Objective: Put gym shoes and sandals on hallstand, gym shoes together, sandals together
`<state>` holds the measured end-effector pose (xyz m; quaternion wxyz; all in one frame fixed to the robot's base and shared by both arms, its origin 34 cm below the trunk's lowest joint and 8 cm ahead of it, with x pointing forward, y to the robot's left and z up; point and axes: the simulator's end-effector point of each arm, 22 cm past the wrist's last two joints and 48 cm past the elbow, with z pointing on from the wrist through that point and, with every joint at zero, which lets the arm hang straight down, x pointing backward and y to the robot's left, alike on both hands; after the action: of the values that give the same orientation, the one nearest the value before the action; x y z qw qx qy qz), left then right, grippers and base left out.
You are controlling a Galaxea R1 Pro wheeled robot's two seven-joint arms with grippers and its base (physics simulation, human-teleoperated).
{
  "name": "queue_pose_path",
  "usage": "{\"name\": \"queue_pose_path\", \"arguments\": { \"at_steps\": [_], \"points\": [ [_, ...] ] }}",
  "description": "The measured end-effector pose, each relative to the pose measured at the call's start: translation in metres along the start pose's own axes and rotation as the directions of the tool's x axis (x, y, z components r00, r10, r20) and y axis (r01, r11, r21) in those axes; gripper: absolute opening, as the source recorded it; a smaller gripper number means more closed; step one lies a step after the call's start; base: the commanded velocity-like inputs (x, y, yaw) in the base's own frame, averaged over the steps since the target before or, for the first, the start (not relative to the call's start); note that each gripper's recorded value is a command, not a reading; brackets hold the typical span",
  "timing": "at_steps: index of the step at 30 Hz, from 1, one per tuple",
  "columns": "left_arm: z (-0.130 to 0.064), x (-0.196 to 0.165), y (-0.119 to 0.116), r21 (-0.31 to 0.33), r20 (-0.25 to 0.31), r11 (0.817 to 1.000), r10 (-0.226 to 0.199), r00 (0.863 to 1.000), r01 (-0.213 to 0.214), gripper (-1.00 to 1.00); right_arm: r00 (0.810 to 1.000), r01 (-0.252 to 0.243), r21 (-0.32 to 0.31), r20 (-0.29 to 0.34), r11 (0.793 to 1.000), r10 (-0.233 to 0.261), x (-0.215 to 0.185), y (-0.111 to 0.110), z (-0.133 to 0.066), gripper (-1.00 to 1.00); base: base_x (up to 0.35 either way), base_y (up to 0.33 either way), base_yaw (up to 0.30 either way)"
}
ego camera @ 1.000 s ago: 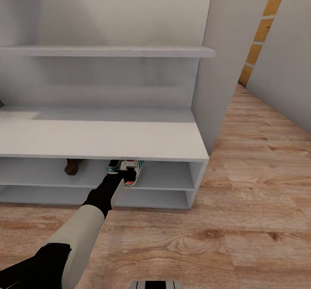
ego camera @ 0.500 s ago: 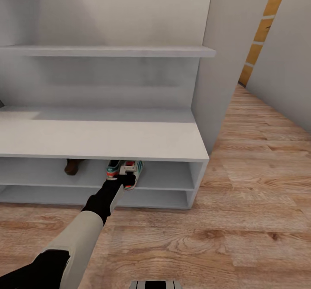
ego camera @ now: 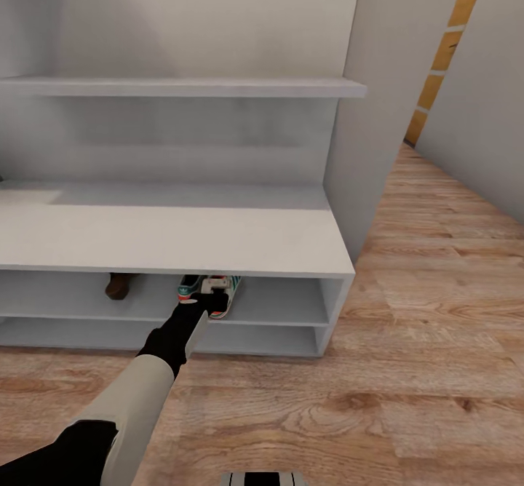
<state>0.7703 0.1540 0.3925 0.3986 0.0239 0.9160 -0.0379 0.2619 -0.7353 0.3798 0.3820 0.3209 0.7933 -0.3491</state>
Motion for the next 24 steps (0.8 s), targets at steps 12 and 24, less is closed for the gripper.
{"name": "queue_pose_path", "arguments": {
  "at_steps": [12,24],
  "points": [
    [0.0000,-0.0002,0.0015,-0.002,0.000,1.000,-0.001,1.000,0.001,-1.00,1.000,0.000,0.000,0.000,1.000,0.000,0.0000,0.0000,0.0000,-1.00,0.077,0.000,0.000],
    [0.0000,-0.0005,0.0008,-0.001,0.002,1.000,0.000,1.000,0.000,-1.00,1.000,0.001,0.000,0.000,1.000,-0.001,0.0001,0.0001,0.0000,-1.00,0.042,0.000,0.000]
  ]
}}
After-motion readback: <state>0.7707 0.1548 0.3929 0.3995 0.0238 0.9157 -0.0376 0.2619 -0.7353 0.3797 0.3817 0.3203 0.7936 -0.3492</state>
